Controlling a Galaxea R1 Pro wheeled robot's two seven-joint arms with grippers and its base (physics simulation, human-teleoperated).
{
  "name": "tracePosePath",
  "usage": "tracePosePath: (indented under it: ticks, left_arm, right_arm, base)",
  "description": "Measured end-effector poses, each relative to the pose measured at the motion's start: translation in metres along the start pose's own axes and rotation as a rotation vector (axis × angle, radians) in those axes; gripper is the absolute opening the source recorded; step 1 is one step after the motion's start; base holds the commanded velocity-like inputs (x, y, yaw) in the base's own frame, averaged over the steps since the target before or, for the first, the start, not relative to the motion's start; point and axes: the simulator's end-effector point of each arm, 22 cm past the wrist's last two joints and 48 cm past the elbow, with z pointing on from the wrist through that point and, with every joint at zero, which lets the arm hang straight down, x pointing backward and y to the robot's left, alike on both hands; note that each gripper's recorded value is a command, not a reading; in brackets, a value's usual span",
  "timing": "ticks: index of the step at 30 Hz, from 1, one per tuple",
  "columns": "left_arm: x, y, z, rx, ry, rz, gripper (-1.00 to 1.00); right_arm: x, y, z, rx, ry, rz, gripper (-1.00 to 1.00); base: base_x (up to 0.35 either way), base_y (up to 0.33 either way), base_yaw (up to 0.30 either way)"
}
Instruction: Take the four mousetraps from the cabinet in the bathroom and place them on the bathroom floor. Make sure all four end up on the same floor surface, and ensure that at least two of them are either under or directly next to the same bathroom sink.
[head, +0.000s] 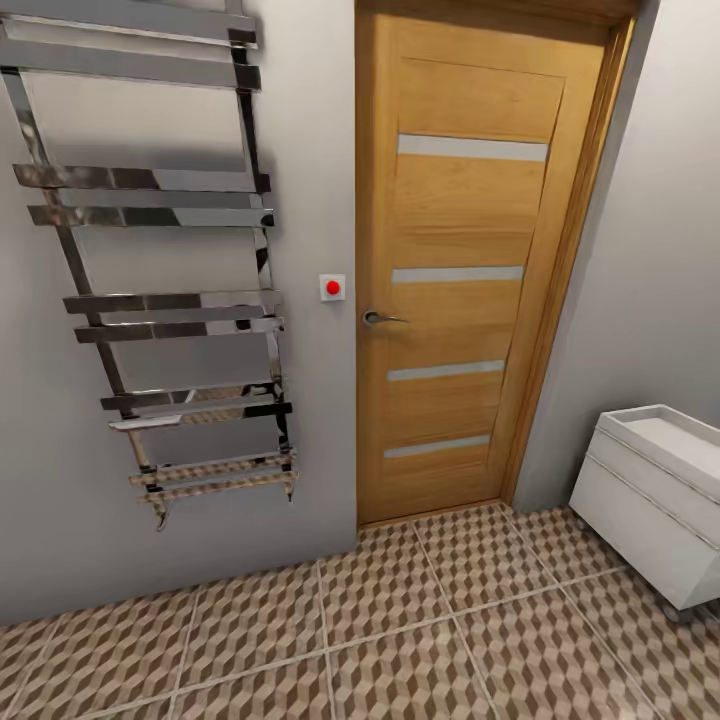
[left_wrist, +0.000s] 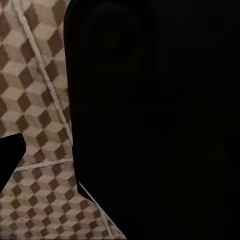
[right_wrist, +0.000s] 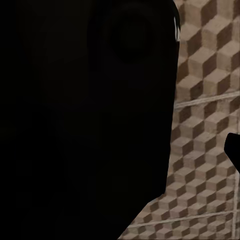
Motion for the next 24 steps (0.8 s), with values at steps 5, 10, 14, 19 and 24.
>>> tracePosePath:
  ticks: [5, 10, 14, 19, 24]
  left_arm:
    - [-0.016, -0.009, 0.0, 0.014, -0.036, -0.009, 1.0]
    - [-0.018, -0.002, 0.0, 0.004, -0.043, -0.004, 1.0]
    - [-0.02, -0.001, 0.0, 0.003, -0.051, -0.005, 1.0]
    - [-0.022, -0.001, -0.001, 0.003, -0.058, -0.006, 1.0]
    - [-0.022, -0.001, -0.001, 0.002, -0.059, -0.007, 1.0]
  right_arm:
    - [-0.003, -0.001, 0.0, 0.002, -0.01, -0.016, 1.0]
    - [-0.002, -0.001, 0.0, 0.001, -0.008, -0.019, 1.0]
    - [-0.002, -0.001, 0.0, 0.0, -0.007, -0.02, 1.0]
    - [-0.003, -0.001, 0.0, 0.002, -0.01, -0.019, 1.0]
    - [-0.004, -0.002, 0.0, 0.003, -0.015, -0.016, 1.0]
  base:
    - [0.0, 0.0, 0.0]
    - [0.0, 0.0, 0.0]
    - [0.0, 0.0, 0.0]
    - [0.0, 0.0, 0.0]
    - [0.0, 0.0, -0.055]
